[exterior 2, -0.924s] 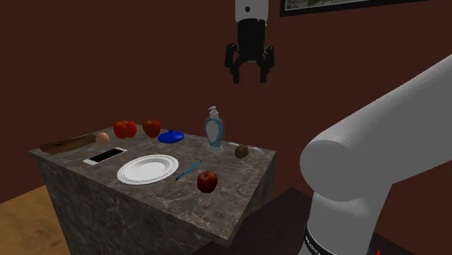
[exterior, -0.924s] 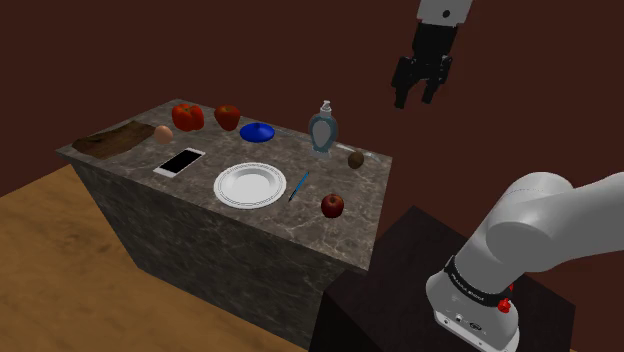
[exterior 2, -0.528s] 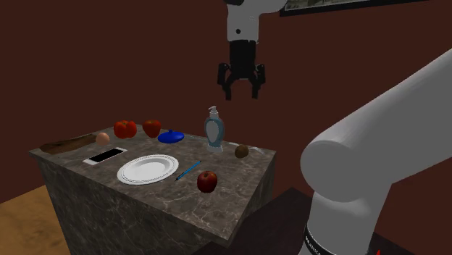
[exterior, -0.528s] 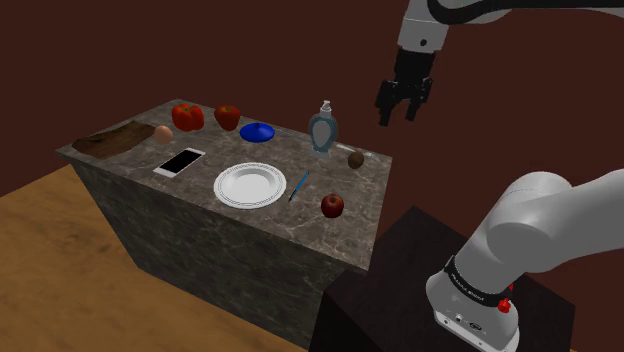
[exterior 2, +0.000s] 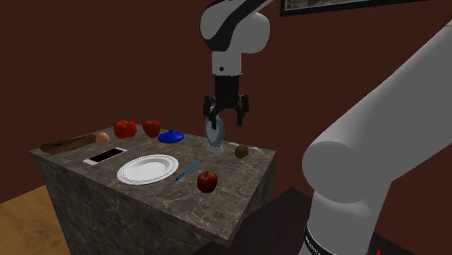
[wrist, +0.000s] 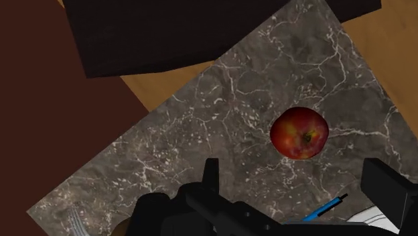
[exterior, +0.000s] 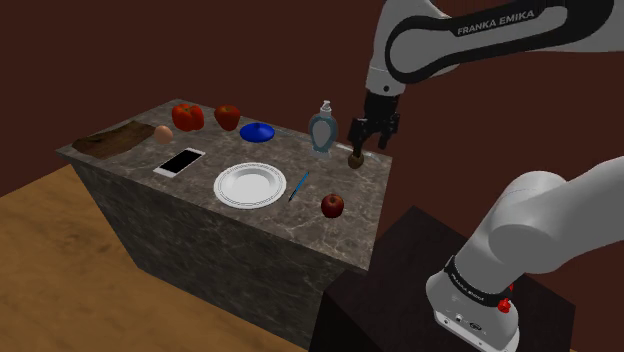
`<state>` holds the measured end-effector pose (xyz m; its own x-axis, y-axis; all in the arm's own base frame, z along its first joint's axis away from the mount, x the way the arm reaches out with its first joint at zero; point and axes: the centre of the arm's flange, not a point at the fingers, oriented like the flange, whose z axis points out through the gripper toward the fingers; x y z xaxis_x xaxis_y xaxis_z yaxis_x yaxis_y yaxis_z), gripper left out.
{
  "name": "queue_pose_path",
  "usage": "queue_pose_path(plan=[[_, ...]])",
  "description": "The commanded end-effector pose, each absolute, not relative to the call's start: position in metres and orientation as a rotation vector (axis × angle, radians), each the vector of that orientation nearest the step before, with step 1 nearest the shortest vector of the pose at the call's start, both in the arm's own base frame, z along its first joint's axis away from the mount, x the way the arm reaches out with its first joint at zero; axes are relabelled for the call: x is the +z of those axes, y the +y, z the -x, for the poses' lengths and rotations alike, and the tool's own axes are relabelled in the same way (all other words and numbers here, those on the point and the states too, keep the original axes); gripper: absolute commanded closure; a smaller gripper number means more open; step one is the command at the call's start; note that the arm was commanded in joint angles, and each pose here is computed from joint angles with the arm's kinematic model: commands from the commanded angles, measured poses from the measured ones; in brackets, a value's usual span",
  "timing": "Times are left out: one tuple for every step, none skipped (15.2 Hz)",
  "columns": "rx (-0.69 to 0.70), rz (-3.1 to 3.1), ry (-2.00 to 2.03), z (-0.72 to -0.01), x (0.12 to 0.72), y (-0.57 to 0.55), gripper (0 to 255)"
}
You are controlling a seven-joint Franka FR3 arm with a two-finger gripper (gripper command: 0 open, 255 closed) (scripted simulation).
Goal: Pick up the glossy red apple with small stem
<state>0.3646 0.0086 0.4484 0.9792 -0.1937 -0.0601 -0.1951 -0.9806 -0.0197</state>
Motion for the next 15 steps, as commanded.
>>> queue_pose_path(plan=[[0.087,3.099,0.295,-0.376,0.425,0.014,0],[0.087,3.099,0.290,-0.380,0.413,0.018,0],[0.088,3.099,0.285,-0.384,0.401,0.022,0],[0.088,3.099,0.281,-0.389,0.389,0.026,0],[0.089,3.098,0.276,-0.393,0.377,0.030,0],[0.089,3.098,0.271,-0.398,0.365,0.034,0],[0.089,3.098,0.266,-0.402,0.354,0.037,0],[0.090,3.098,0.262,-0.406,0.342,0.041,0],[0.090,3.097,0.257,-0.411,0.330,0.045,0],[0.090,3.097,0.252,-0.415,0.318,0.049,0],[0.091,3.097,0.247,-0.419,0.306,0.053,0],[0.091,3.097,0.243,-0.424,0.295,0.057,0],[0.091,3.096,0.238,-0.428,0.283,0.061,0],[0.091,3.096,0.238,-0.428,0.283,0.061,0],[0.091,3.096,0.238,-0.428,0.277,0.061,0]])
